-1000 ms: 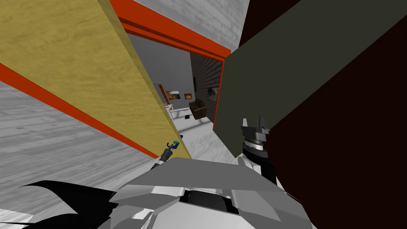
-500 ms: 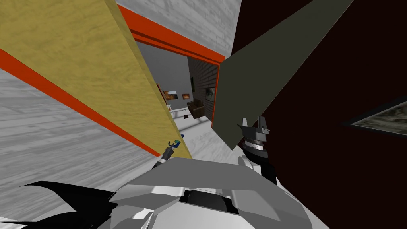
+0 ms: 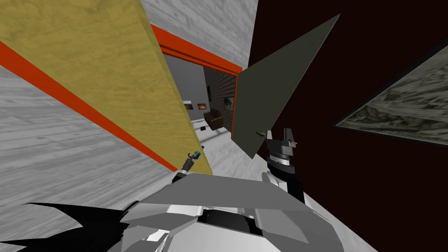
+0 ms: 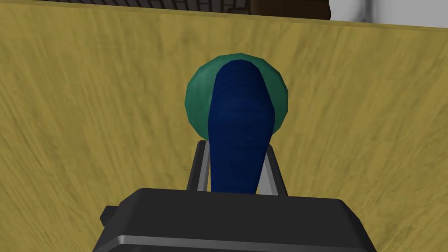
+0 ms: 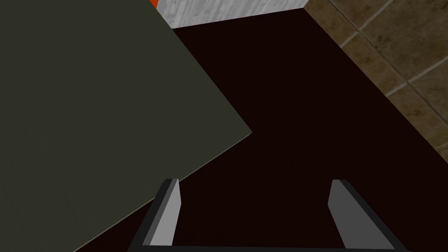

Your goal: Pull the door open

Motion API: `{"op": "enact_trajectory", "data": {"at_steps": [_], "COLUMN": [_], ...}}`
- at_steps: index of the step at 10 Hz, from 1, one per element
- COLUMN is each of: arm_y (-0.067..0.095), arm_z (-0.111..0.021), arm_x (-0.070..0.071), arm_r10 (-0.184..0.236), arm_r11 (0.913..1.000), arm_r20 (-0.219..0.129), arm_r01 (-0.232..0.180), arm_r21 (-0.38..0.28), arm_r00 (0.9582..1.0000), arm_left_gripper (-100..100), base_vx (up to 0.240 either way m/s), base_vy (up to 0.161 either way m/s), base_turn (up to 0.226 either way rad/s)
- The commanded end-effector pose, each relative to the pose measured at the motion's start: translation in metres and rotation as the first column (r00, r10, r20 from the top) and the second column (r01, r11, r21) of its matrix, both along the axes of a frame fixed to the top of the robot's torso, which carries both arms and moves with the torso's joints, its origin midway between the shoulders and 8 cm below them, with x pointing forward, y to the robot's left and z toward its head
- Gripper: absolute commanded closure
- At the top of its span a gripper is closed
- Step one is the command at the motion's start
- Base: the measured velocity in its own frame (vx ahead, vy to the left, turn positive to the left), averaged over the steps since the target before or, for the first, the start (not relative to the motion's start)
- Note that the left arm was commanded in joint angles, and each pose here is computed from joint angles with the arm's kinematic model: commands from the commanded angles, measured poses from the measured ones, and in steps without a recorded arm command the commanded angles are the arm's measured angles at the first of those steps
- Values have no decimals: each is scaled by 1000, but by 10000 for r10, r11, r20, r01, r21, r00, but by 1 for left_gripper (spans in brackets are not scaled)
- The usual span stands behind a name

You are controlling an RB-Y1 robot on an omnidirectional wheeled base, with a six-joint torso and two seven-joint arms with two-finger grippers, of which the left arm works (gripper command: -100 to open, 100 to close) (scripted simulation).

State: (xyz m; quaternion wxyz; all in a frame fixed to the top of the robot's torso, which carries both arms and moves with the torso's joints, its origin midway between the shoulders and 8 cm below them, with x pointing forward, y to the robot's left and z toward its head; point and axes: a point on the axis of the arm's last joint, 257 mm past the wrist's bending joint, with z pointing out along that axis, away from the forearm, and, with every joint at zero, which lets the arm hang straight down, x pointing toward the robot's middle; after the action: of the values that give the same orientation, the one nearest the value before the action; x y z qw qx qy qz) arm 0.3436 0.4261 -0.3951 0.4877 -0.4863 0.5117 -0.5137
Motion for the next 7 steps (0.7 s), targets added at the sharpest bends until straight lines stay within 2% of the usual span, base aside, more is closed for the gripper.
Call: {"op": "enact_trajectory", "data": {"at_steps": [1, 3, 4, 6, 7], "arm_y": [-7, -13, -13, -19, -19], "arm_z": [-2, -1, -1, 0, 0], "arm_x": [2, 20, 20, 37, 37], "arm_r10": [-49, -9, -9, 19, 19], "arm_r11": [10000, 10000, 10000, 10000, 10000], "arm_r20": [-54, -44, -44, -37, -37], "arm_r01": [48, 8, 8, -19, -19], "arm_r21": [-34, -24, -24, -14, -14], "arm_r00": [10000, 10000, 10000, 10000, 10000], "arm_left_gripper": [100, 100, 100, 100, 100], "base_vx": [-107, -170, -140, -190, -150], "base_vy": [33, 53, 38, 84, 65], "base_turn": [-28, -118, -75, -127, -69]}}
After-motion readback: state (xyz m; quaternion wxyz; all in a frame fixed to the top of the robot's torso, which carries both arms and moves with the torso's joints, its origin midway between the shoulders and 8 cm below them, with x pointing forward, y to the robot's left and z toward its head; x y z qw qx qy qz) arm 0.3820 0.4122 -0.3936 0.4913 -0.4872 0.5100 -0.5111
